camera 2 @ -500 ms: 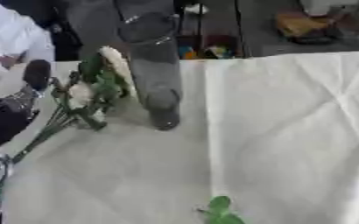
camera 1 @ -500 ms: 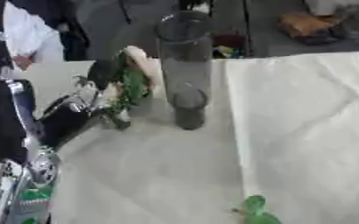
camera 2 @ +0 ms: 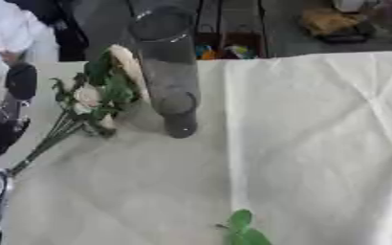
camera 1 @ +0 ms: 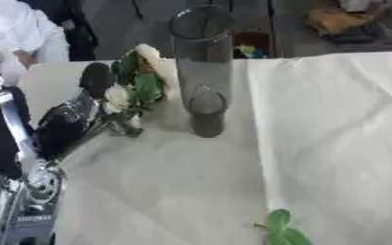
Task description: Arrange flowers into the vase.
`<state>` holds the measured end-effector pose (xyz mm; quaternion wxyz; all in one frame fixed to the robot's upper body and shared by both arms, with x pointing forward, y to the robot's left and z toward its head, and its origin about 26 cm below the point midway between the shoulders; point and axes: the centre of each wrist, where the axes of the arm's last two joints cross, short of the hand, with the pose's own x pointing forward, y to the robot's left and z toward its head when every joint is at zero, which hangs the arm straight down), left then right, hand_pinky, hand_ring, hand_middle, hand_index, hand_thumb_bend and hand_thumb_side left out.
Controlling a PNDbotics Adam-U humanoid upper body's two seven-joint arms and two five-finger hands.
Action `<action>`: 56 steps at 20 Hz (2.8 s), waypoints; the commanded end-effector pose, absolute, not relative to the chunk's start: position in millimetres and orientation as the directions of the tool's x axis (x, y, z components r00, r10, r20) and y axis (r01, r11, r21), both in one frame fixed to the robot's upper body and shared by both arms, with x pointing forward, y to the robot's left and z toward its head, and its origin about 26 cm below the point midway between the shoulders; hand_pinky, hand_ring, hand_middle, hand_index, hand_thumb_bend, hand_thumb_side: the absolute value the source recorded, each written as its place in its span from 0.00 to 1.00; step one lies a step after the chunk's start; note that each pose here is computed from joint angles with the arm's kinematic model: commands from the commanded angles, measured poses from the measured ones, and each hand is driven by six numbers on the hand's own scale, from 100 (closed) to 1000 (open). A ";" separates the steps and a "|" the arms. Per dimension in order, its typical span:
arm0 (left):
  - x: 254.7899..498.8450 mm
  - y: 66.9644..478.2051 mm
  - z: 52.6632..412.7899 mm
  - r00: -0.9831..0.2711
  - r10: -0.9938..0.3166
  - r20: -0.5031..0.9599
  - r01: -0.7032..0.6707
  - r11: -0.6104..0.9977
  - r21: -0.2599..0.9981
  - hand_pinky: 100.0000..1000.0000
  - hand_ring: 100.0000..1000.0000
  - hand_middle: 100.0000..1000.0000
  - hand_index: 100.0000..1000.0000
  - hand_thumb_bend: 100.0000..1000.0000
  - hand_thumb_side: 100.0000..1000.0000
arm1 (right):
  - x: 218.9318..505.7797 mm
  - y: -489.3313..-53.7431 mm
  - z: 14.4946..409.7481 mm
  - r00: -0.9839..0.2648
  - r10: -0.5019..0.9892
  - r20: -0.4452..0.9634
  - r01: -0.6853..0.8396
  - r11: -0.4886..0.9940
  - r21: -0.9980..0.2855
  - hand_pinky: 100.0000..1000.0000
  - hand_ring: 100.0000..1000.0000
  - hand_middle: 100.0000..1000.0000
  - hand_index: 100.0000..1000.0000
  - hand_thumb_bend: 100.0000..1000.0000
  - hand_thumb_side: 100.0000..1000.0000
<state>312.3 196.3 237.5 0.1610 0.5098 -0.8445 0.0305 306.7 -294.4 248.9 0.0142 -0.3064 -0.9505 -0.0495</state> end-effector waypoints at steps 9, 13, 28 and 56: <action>311.6 221.9 243.4 -0.392 -0.883 0.259 -0.831 0.461 0.312 0.87 0.99 0.94 0.96 0.68 0.91 | 301.8 -298.3 252.6 -0.802 0.596 0.036 0.597 0.800 0.066 0.61 0.74 0.65 0.80 0.00 1.00; 322.2 222.5 224.5 -0.347 -0.913 0.213 -0.772 0.408 0.488 0.87 0.98 0.94 0.97 0.71 0.93 | 301.0 -300.4 251.1 -0.796 0.604 0.037 0.605 0.795 0.050 0.62 0.74 0.65 0.80 0.00 1.00; 333.4 271.8 210.2 -0.184 -0.976 0.112 -0.522 0.194 0.830 0.89 1.00 0.96 1.00 0.69 0.91 | 301.2 -298.6 248.8 -0.803 0.594 0.045 0.596 0.802 0.036 0.62 0.74 0.64 0.80 0.00 1.00; 317.8 315.4 319.4 0.073 -0.934 0.350 -0.118 0.340 0.933 0.94 1.00 0.99 1.00 0.86 0.70 | 302.9 -291.4 247.4 -0.830 0.555 0.057 0.558 0.829 0.041 0.62 0.74 0.64 0.80 0.00 1.00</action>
